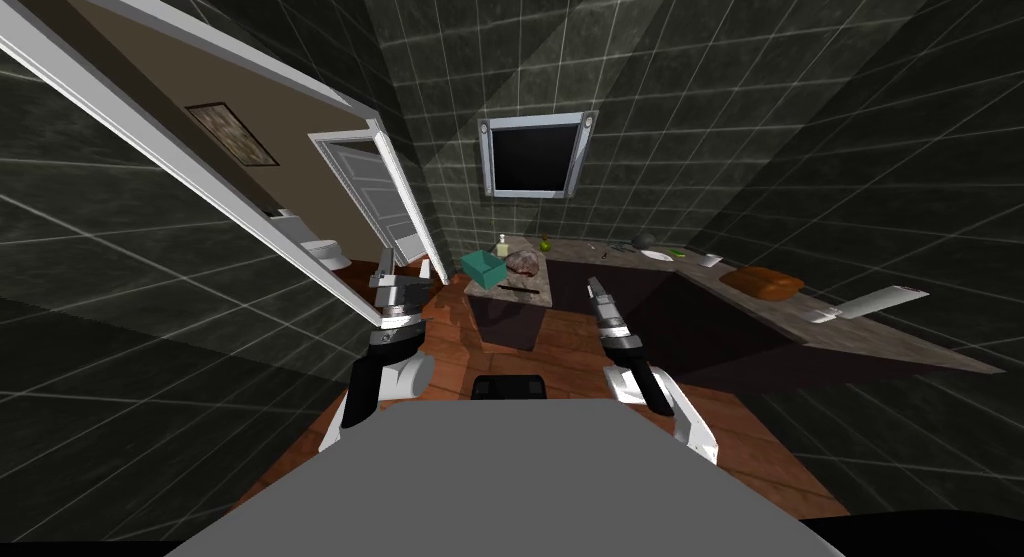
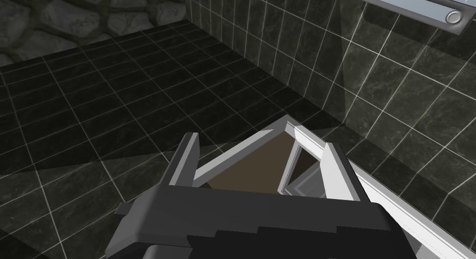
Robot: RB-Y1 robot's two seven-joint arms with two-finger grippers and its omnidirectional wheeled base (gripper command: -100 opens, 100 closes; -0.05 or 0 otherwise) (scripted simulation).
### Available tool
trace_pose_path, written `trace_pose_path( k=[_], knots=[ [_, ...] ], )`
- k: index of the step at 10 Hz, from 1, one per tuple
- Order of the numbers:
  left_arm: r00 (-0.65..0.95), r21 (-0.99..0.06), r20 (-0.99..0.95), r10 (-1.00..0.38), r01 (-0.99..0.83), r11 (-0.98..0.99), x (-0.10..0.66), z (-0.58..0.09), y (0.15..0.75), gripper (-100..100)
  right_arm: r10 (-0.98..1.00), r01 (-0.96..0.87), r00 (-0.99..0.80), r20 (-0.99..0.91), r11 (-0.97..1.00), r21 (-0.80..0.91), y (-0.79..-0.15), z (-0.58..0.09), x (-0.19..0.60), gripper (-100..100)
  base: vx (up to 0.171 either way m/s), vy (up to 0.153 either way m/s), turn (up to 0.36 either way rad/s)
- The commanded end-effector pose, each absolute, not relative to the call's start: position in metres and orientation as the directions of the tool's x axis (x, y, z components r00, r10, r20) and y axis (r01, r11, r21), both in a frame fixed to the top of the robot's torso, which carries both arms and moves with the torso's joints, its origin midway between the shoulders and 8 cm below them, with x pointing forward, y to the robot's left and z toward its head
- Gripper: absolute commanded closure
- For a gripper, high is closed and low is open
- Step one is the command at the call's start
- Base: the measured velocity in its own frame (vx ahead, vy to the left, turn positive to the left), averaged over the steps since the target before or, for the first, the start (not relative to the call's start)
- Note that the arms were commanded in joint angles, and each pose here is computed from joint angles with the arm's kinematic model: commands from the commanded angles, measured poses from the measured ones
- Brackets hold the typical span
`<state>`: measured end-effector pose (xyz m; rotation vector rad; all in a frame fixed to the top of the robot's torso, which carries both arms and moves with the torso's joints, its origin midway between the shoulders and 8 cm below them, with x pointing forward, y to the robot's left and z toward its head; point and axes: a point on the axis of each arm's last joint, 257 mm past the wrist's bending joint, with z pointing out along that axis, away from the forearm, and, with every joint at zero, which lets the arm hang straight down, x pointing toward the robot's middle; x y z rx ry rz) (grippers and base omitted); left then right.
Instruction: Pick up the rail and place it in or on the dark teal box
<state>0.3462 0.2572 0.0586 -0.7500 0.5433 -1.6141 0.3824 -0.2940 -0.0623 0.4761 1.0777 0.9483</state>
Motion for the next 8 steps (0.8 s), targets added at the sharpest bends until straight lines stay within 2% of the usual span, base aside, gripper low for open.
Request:
trace_pose_path(
  k=[1,8],
  knots=[
    [-0.077,-0.712,0.170,-0.982,0.680,-0.176,0.346,0.059,0.257,0,0.811,-0.411,0.129,-0.571,0.568,0.713,-0.291,-0.067,0.383,-100,0.038,0.044,0.027],
    [-0.077,-0.712,0.170,-0.982,0.680,-0.176,0.346,0.059,0.257,0,0.635,-0.388,0.006,-0.772,0.713,0.584,-0.285,-0.111,0.388,-100,0.038,0.042,0.055]
  ],
)
